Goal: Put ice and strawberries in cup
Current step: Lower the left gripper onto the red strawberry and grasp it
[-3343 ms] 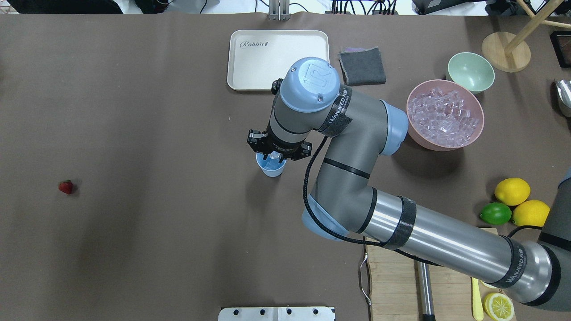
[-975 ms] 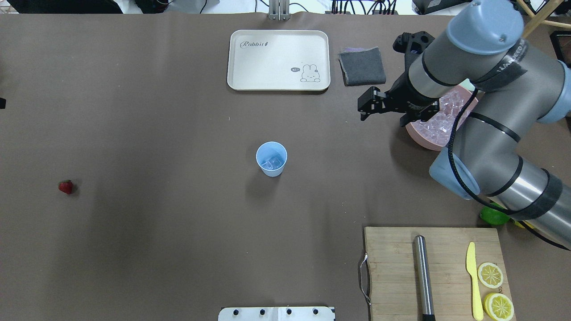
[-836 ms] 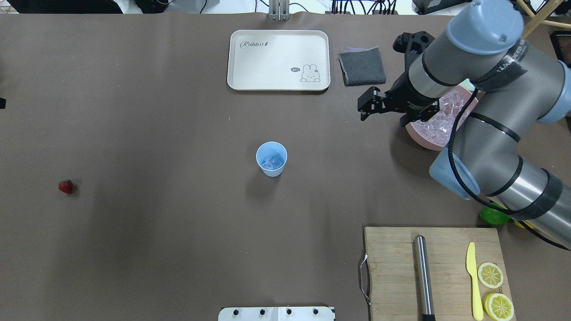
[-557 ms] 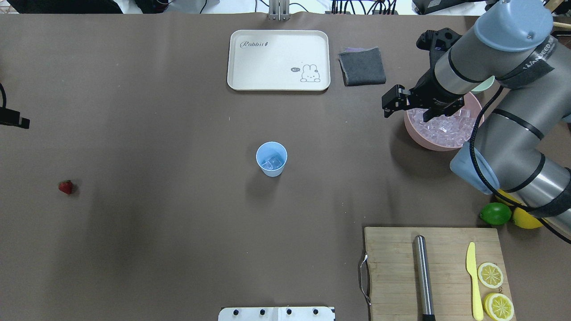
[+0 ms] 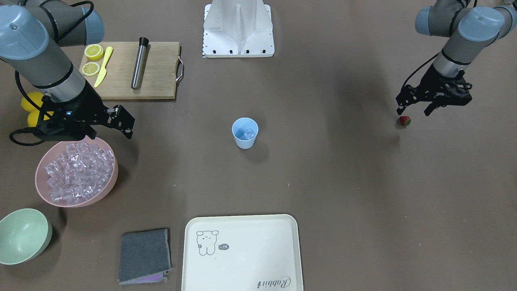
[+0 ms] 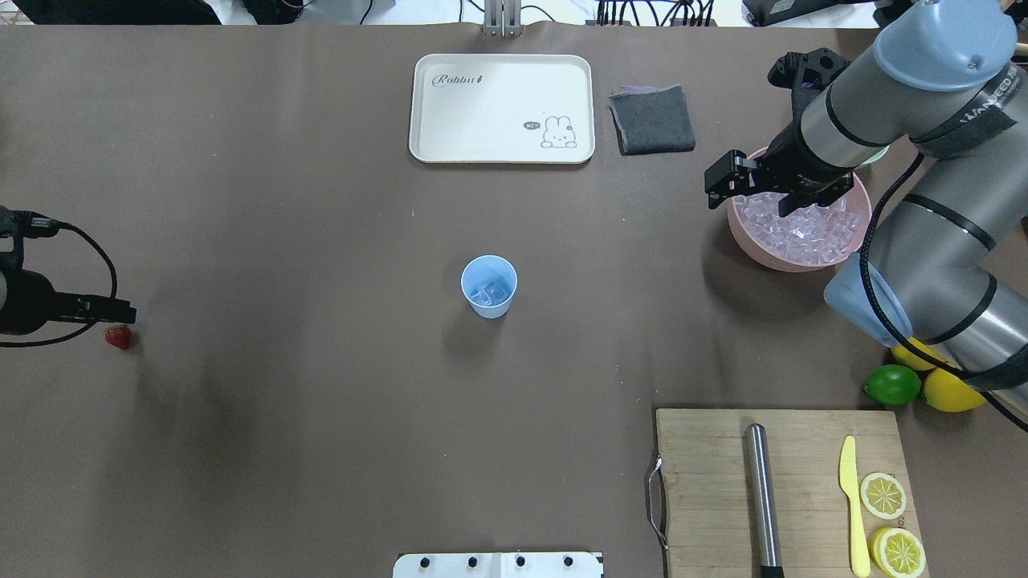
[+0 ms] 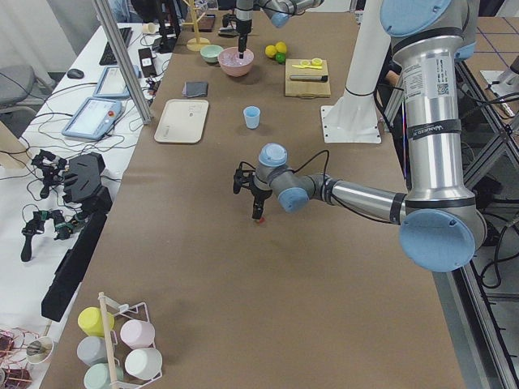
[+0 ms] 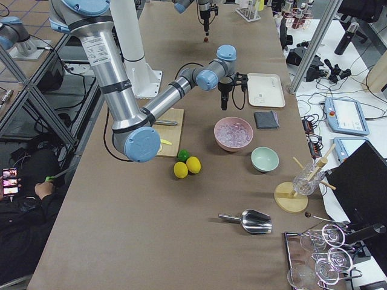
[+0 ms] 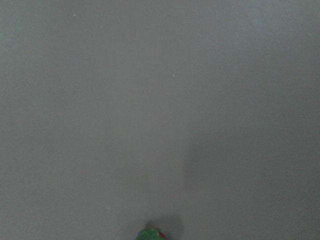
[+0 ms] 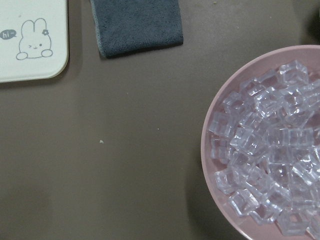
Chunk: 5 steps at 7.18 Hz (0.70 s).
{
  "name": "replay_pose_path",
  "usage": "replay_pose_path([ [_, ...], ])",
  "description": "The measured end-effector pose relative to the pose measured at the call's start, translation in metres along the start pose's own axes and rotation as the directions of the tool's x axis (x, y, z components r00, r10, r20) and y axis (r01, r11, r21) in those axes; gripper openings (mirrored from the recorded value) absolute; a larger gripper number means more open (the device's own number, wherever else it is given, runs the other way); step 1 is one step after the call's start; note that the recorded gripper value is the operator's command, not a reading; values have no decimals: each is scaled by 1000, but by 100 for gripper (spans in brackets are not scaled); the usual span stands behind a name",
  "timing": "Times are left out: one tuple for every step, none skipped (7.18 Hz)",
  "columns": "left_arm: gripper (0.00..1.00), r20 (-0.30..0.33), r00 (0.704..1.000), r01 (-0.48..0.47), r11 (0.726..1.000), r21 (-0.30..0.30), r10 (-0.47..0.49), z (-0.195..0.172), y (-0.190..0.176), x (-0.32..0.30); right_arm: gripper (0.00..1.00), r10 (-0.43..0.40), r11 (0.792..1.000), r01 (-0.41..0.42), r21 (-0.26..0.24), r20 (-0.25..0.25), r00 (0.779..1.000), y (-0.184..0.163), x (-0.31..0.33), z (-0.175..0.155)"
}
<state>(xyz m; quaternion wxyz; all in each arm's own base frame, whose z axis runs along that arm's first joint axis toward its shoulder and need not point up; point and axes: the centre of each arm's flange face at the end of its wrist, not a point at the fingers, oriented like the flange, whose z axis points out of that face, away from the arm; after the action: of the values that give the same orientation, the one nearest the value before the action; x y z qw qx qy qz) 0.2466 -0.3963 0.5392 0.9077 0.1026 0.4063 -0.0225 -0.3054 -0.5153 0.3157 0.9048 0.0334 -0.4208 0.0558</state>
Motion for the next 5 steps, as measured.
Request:
replay_pose_path([
  [97,7,1000,-3,1000,-5,3,12,1,-4,99,2,1000,-2,0,-1,1000,0,0,0],
  [97,5,1000,-7,1000,-5,7,21,2,-9,99,3,1000,-3,0,-2,1000,0,0,1],
  [97,2,1000,-10,1000,-5,10,27,4,-13,99,3,1000,-3,0,-2,1000,0,0,1],
  [97,1,1000,-13,1000,-8,13,31,5,-15,99,4,1000,-4,0,-3,1000,-1,0,1],
  [95,0,1000,-19,1000,-16,19,35,9,-14,99,5,1000,-5,0,-3,1000,-1,0,1],
])
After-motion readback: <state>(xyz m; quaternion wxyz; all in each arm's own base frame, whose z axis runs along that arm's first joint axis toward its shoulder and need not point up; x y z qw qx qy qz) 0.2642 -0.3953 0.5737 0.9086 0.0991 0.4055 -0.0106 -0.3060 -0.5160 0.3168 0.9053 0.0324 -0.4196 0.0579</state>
